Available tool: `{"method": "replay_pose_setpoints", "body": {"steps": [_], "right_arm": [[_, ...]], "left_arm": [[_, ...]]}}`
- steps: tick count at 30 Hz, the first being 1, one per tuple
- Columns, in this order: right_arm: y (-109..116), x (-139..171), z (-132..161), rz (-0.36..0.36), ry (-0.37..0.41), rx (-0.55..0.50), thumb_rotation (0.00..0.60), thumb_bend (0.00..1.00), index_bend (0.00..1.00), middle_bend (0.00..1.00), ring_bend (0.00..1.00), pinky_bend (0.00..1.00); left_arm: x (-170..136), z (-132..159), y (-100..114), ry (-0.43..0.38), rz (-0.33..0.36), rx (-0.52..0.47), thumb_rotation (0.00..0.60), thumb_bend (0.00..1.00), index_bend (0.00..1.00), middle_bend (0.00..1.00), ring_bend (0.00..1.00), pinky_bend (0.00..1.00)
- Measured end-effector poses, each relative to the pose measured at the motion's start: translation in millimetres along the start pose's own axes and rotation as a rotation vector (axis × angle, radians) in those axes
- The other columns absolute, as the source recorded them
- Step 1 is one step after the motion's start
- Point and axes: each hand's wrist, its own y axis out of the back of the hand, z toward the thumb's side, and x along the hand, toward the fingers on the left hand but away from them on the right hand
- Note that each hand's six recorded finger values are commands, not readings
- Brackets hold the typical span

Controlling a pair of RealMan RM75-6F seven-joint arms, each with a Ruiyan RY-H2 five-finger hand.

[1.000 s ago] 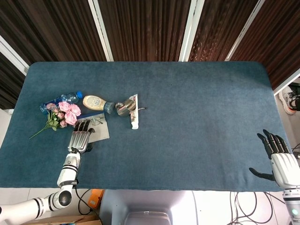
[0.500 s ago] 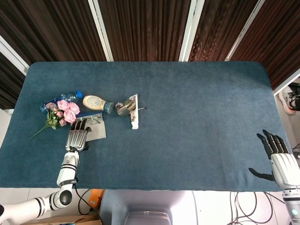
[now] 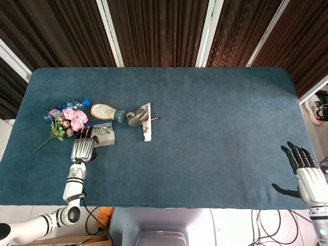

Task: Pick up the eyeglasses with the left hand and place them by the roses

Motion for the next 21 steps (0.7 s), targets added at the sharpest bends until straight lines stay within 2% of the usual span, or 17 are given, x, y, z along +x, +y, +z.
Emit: {"method": "replay_pose_setpoints", "body": {"steps": [6, 11, 17, 21], "right_arm": [[1.3, 0.1, -1.0, -0.002, -0.001, -0.003, 0.600, 0.15, 0.00, 0.00, 0.00, 0.00], [1.0, 0.1, -1.0, -0.001, -0.001, 0.000, 0.600, 0.15, 0.00, 0.00, 0.00, 0.00], [-0.3, 0.2, 0.0, 0.002, 0.000, 0.005, 0.600, 0.15, 0.00, 0.00, 0.00, 0.00], [-0.8, 0.2, 0.3, 0.003, 0.000, 0.008, 0.600, 0.15, 0.00, 0.00, 0.00, 0.00]], "left_arm": [[8.5, -4.2, -0.2, 0.027, 0.025, 0.004, 0.600, 0.42, 0.53, 0.06, 0.00, 0.04], [9.0, -1.9, 2.3, 0.015, 0.054, -0.027, 0.600, 0.42, 0.57, 0.08, 0.00, 0.04], [3.5, 1.8, 3.4, -0.015, 0.072, -0.052, 0.600, 0.47, 0.59, 0.09, 0.00, 0.04], [1.9, 1.2, 5.8, -0.023, 0.084, -0.071, 0.600, 0.53, 0.64, 0.11, 0.00, 0.04]]}}
